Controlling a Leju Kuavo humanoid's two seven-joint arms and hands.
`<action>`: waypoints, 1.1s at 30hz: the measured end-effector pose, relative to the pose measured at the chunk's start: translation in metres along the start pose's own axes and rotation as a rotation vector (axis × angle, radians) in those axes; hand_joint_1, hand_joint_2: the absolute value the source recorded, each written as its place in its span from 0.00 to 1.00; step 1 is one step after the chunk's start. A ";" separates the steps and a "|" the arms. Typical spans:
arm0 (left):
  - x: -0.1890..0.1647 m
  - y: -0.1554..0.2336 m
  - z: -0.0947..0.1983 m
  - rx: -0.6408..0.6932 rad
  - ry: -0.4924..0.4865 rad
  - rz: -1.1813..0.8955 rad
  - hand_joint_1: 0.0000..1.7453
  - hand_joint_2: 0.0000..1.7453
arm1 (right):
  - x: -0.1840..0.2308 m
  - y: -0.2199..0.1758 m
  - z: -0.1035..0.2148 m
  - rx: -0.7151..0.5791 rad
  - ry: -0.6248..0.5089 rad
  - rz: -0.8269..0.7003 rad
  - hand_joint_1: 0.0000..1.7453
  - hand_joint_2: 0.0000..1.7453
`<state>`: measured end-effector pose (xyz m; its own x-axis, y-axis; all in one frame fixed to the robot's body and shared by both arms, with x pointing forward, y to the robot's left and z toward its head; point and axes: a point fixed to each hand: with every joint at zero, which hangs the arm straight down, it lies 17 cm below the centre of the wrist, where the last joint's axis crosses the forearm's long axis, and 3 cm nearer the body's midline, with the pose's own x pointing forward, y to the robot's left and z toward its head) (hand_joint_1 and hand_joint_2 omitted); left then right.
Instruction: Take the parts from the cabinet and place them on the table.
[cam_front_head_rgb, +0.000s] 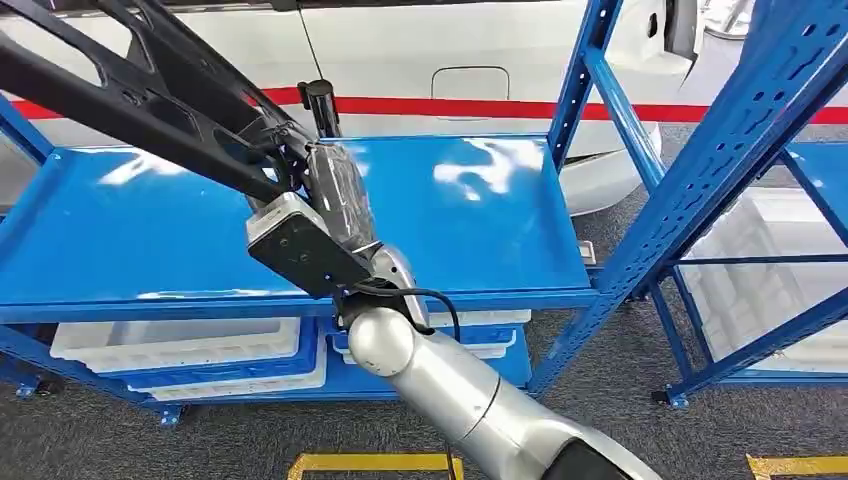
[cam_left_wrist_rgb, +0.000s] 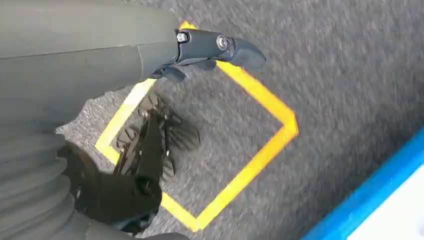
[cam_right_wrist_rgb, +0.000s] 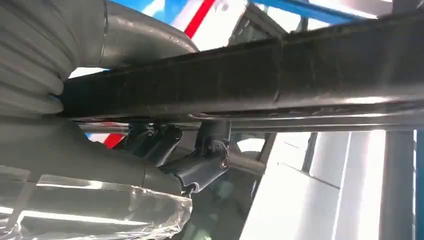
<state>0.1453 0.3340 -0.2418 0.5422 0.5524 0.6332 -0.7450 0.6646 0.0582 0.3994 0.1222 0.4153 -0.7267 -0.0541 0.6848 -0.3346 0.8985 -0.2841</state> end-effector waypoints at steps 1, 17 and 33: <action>0.000 0.000 0.000 0.001 0.000 -0.001 0.00 1.00 | 0.001 0.001 0.000 0.002 0.000 -0.003 1.00 1.00; 0.000 -0.007 0.002 -0.030 -0.005 -0.017 0.00 1.00 | -0.001 0.005 -0.002 0.010 -0.016 0.048 1.00 1.00; 0.002 -0.005 0.000 -0.006 -0.008 -0.013 0.00 1.00 | 0.000 0.009 -0.002 0.027 -0.011 0.043 1.00 1.00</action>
<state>0.1506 0.3316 -0.2404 0.5486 0.5399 0.6384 -0.7356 0.6746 0.0617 0.3978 0.1308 0.4142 -0.7473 -0.0203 0.6642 -0.3187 0.8880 -0.3315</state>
